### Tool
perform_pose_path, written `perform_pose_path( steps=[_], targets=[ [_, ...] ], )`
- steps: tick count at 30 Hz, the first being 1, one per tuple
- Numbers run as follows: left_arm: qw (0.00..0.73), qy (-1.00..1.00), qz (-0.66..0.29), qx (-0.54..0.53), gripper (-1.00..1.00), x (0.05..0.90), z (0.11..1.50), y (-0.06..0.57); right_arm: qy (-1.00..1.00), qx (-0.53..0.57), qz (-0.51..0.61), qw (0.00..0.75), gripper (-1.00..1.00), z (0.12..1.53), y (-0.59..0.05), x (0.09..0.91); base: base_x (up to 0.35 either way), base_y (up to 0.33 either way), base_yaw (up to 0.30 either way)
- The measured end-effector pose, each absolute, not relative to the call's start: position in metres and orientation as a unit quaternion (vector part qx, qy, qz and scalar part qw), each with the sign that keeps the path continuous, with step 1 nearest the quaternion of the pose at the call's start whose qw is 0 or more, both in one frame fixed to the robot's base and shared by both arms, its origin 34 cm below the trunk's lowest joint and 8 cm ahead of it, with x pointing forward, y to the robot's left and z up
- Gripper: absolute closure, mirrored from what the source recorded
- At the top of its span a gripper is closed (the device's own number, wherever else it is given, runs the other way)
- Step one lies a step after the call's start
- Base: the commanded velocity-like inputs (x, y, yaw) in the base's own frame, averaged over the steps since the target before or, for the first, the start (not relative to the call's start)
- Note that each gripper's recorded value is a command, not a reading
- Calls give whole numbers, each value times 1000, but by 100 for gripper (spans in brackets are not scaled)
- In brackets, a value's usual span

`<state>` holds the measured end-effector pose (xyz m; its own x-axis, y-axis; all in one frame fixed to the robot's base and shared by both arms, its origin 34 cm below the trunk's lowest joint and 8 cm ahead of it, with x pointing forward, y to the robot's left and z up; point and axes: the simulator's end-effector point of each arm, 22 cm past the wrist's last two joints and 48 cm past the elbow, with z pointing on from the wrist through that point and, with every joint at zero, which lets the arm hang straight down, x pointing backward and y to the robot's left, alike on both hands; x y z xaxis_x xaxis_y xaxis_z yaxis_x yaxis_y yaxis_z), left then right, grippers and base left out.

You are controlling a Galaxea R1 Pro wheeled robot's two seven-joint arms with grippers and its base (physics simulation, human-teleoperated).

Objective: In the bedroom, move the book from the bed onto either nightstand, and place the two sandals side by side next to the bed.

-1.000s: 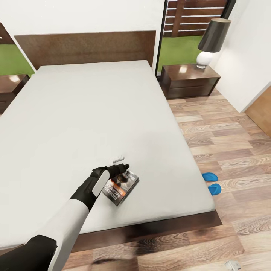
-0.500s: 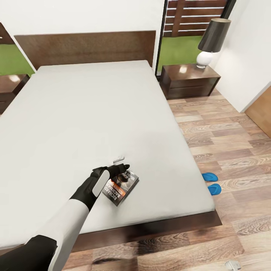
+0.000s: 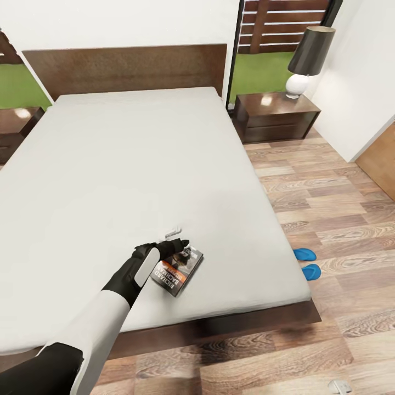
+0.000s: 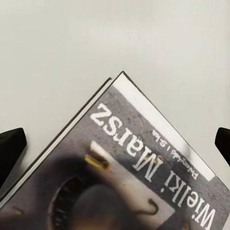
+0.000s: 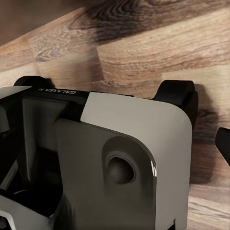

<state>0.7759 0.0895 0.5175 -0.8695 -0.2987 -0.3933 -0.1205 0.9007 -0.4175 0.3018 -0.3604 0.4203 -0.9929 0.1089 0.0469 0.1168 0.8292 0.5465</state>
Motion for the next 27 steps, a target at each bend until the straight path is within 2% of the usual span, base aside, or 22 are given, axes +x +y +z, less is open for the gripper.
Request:
perform_pose_path(
  steps=[27],
  targets=[
    [231,948,-191,-109,-100,776,516,91,-956,-59,-286,7,-100,420,-360,302,-37,0,0]
  ],
)
